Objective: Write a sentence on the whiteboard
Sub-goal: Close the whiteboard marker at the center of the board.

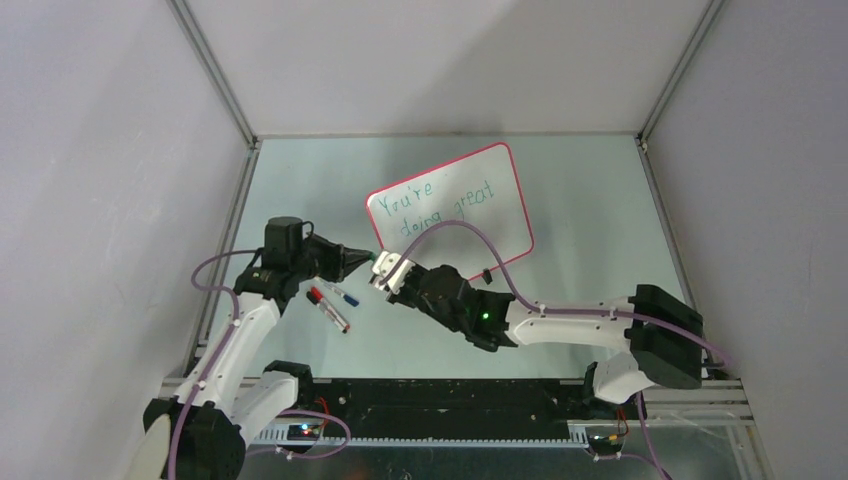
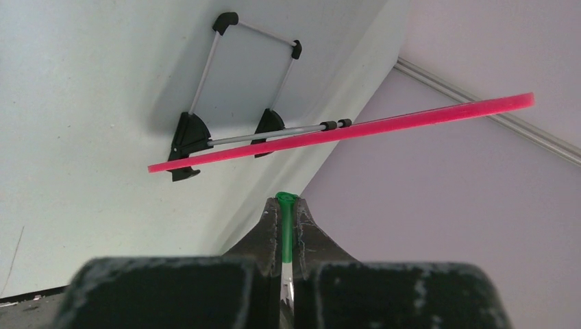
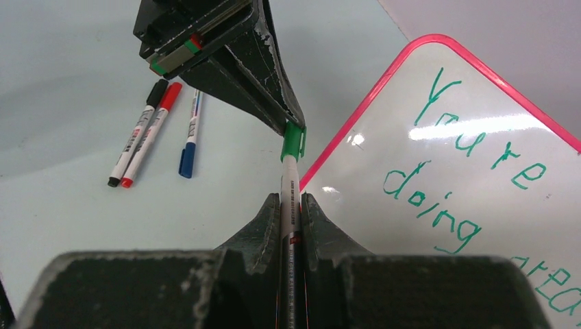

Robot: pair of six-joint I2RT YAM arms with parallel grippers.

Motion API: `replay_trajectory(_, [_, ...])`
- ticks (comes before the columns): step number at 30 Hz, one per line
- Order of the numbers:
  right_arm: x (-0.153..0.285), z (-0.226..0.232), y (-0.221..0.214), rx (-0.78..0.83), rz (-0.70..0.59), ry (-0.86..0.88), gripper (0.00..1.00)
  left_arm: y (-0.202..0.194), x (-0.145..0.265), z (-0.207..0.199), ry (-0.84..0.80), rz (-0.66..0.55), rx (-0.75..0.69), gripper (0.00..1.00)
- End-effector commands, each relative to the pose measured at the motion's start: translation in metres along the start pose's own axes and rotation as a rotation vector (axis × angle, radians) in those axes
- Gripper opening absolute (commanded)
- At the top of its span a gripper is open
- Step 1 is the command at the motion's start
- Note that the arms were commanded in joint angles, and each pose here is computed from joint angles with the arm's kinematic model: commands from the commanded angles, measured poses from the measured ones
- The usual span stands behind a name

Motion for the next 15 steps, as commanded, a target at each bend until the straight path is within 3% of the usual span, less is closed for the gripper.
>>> replay_trajectory(1, [-0.010,-0.010,0.020,0.036,-0.018,-0.121,0.00,-0.002,0.000,0.000,-0.014,0.057,0.036,0.00])
replay_trajectory(7, [-0.020,-0.004,0.026,0.070,-0.021,-0.233,0.00,-0.004,-0.001,0.005,-0.046,0.103,0.096,0.00])
replay_trajectory(15, [-0.040,0.010,0.033,0.068,-0.061,-0.225,0.00,-0.008,0.005,0.005,-0.083,0.139,0.127,0.00])
Point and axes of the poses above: each gripper's point midway between its finger pads, its own x axis back along the fingers, its own z axis along the line the jaws close on, y = z × x, the point moved 9 cm from there along x, back along the fingers, and after that the axes turned 14 degrees about x, right-handed, at the moved point
